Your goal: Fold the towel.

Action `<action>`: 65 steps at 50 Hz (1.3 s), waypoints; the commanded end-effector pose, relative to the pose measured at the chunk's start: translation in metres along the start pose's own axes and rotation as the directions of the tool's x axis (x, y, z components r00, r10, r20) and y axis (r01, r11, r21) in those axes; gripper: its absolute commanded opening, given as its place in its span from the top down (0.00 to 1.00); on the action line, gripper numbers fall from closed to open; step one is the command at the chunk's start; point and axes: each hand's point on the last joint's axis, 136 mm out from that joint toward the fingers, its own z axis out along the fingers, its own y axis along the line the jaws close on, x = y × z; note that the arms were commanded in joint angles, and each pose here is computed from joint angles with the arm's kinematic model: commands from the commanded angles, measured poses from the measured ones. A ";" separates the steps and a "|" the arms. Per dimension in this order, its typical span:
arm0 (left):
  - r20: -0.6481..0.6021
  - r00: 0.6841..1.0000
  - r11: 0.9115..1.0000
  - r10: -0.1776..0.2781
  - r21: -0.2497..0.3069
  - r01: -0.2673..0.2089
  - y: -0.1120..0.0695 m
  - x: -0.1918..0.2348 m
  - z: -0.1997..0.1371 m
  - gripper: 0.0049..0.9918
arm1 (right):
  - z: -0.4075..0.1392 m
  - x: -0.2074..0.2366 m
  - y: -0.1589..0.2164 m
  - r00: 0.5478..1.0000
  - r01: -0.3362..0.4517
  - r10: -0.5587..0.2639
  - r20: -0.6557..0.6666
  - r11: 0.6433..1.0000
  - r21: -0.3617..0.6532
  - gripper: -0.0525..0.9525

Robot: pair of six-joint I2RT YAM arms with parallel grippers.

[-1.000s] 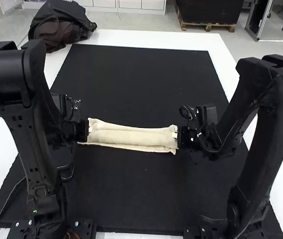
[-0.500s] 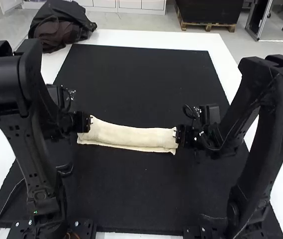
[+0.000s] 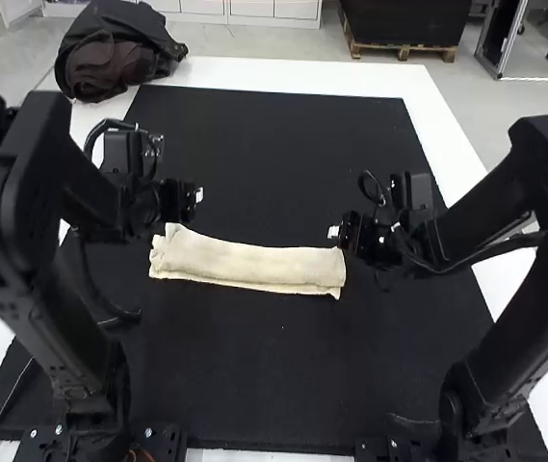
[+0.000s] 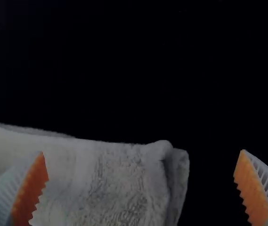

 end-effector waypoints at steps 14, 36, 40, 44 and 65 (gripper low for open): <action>0.164 0.986 0.998 -0.015 -0.059 0.025 -0.004 -0.049 -0.035 0.05 | -0.013 -0.007 -0.021 0.967 -0.252 0.247 -0.054 0.962 -0.102 0.04; 0.241 0.971 0.995 -0.002 -0.100 0.026 -0.003 -0.061 -0.057 0.03 | -0.003 0.019 -0.007 0.950 -0.291 0.268 -0.163 0.946 -0.140 0.04; 0.241 0.970 0.995 -0.004 -0.101 0.029 -0.002 -0.061 -0.057 0.03 | -0.001 0.024 -0.004 0.945 -0.300 0.273 -0.181 0.943 -0.143 0.04; 0.246 0.969 0.995 -0.008 -0.099 0.034 -0.003 -0.061 -0.059 0.03 | 0.000 0.027 -0.001 0.942 -0.304 0.273 -0.195 0.941 -0.148 0.04; 0.261 0.965 0.995 -0.006 -0.094 0.032 -0.006 -0.058 -0.067 0.03 | 0.011 0.038 0.013 0.937 -0.297 0.253 -0.240 0.940 -0.168 0.04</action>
